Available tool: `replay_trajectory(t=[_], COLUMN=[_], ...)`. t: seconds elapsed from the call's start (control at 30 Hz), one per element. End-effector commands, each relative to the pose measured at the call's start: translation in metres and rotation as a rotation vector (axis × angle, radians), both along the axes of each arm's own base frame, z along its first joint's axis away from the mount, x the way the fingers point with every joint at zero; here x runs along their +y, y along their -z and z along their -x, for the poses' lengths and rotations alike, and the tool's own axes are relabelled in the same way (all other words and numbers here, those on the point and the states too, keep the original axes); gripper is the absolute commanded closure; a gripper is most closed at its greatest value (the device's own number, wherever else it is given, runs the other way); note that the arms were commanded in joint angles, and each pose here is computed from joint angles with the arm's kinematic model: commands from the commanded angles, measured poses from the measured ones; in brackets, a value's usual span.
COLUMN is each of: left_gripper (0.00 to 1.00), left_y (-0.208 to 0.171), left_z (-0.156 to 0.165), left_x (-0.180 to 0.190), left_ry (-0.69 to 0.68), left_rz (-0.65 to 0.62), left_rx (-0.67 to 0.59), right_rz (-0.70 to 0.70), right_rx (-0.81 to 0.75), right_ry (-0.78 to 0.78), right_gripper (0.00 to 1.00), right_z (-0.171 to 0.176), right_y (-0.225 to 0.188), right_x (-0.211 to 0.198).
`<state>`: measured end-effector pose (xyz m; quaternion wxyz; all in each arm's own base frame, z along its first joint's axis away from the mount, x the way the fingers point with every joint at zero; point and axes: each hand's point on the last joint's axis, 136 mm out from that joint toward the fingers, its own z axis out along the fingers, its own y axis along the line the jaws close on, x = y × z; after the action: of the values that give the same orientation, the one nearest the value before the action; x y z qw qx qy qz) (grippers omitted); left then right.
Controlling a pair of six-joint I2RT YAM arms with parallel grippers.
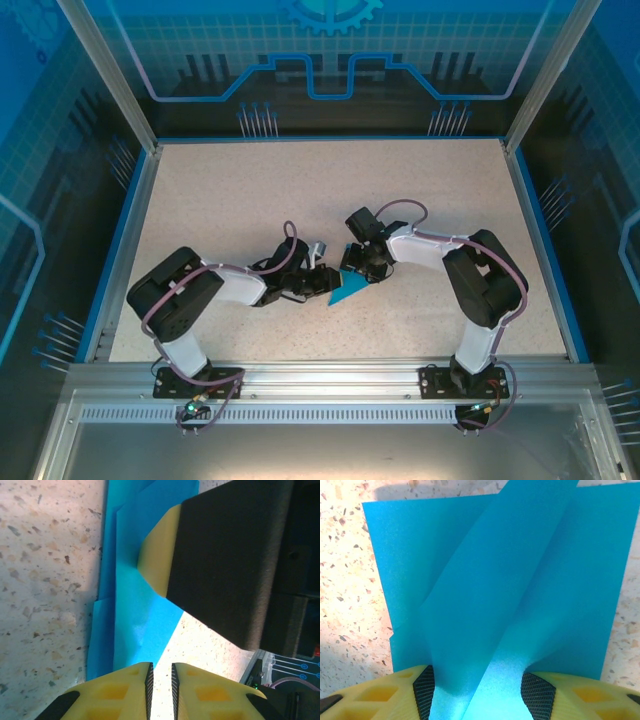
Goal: Fold a paper plane with a square sheet of paper (pick it up from the middle)
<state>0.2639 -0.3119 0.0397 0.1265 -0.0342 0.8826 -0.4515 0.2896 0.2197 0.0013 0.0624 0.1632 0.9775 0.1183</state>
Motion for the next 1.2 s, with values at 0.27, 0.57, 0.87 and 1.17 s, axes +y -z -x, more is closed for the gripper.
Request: replay_trajectory(t=[0.27, 0.57, 0.87, 1.17], left_gripper=[0.82, 0.82, 0.88, 0.95], left_y=[0.020, 0.030, 0.046, 0.060], left_z=[0.005, 0.009, 0.015, 0.023], left_x=[-0.001, 0.005, 0.016, 0.032], left_ry=[0.015, 0.010, -0.011, -0.030], left_rz=[-0.050, -0.089, -0.173, -0.266], left_rx=[0.061, 0.097, 0.155, 0.203], right_rz=[0.224, 0.227, 0.221, 0.204], right_rx=[0.248, 0.255, 0.252, 0.231], right_ry=[0.004, 0.005, -0.005, -0.023], right_gripper=[0.44, 0.44, 0.44, 0.44], right_z=[0.063, 0.064, 0.063, 0.055], right_y=[0.077, 0.079, 0.079, 0.068], right_x=[-0.048, -0.048, -0.045, -0.039])
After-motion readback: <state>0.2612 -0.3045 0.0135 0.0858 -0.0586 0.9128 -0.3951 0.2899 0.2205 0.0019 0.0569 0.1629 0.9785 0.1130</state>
